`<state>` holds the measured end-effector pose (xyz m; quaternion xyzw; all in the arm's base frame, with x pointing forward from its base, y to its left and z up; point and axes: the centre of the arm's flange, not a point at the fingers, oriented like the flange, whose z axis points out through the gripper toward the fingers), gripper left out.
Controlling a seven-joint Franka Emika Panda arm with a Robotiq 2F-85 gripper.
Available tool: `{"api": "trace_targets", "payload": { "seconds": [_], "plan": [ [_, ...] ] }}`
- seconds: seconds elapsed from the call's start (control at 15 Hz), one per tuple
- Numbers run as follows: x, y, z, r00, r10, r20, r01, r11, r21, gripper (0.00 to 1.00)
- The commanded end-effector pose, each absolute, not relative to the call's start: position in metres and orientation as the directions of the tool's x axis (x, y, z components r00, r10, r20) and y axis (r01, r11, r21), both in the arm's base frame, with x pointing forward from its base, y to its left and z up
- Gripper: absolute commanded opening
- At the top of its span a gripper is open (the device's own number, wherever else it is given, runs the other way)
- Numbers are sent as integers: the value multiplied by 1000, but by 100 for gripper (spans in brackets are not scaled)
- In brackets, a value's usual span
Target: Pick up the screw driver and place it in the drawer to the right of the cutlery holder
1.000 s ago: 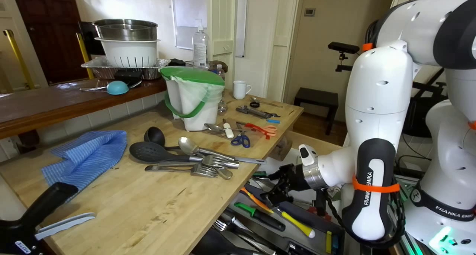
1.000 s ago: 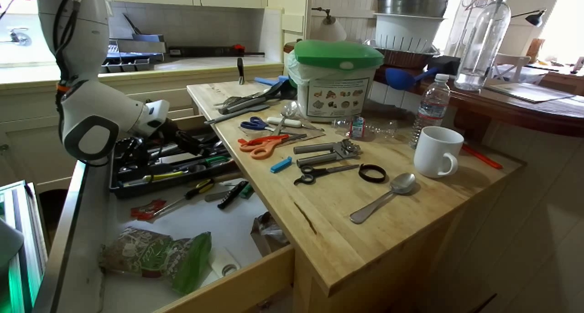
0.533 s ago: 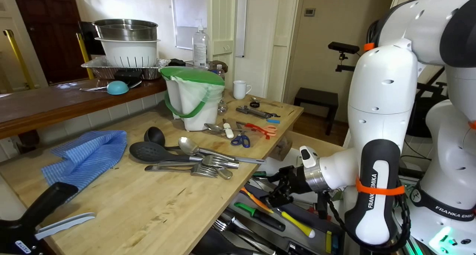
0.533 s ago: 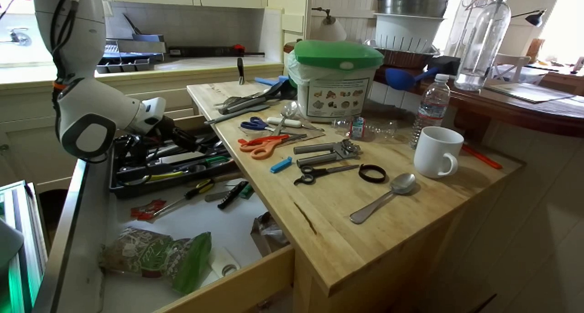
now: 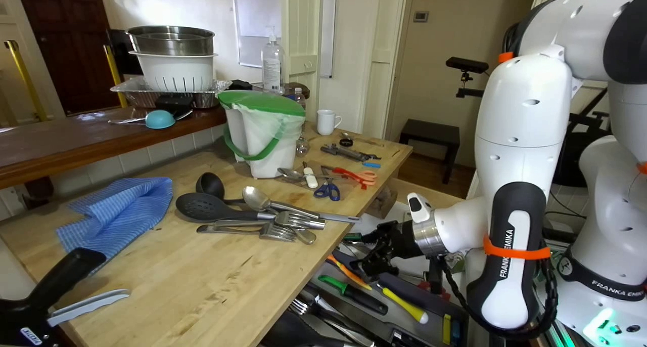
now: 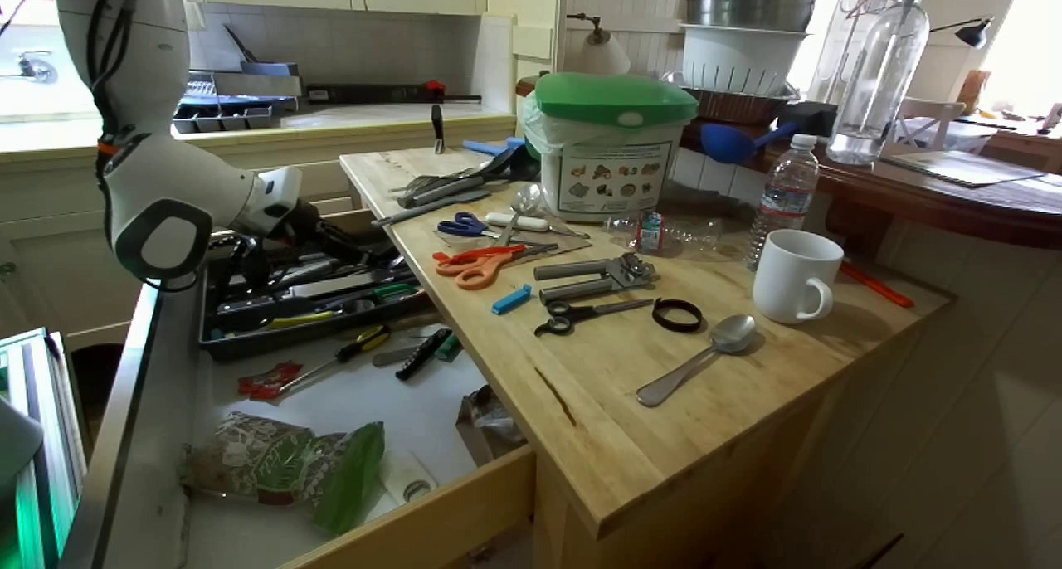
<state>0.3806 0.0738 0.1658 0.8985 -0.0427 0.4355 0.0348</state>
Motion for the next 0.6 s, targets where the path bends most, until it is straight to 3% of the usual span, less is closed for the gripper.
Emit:
{"api": "trace_targets", "payload": {
  "seconds": [0.0,0.33,0.53],
  "plan": [
    [367,67,209,573,-88,815,-111,-993,-29,100],
    [369,80,221,692,-138,709,-45,-988,-149,100],
    [359,89,251,658,-138,740,-35,-988,-154,100]
  ]
}}
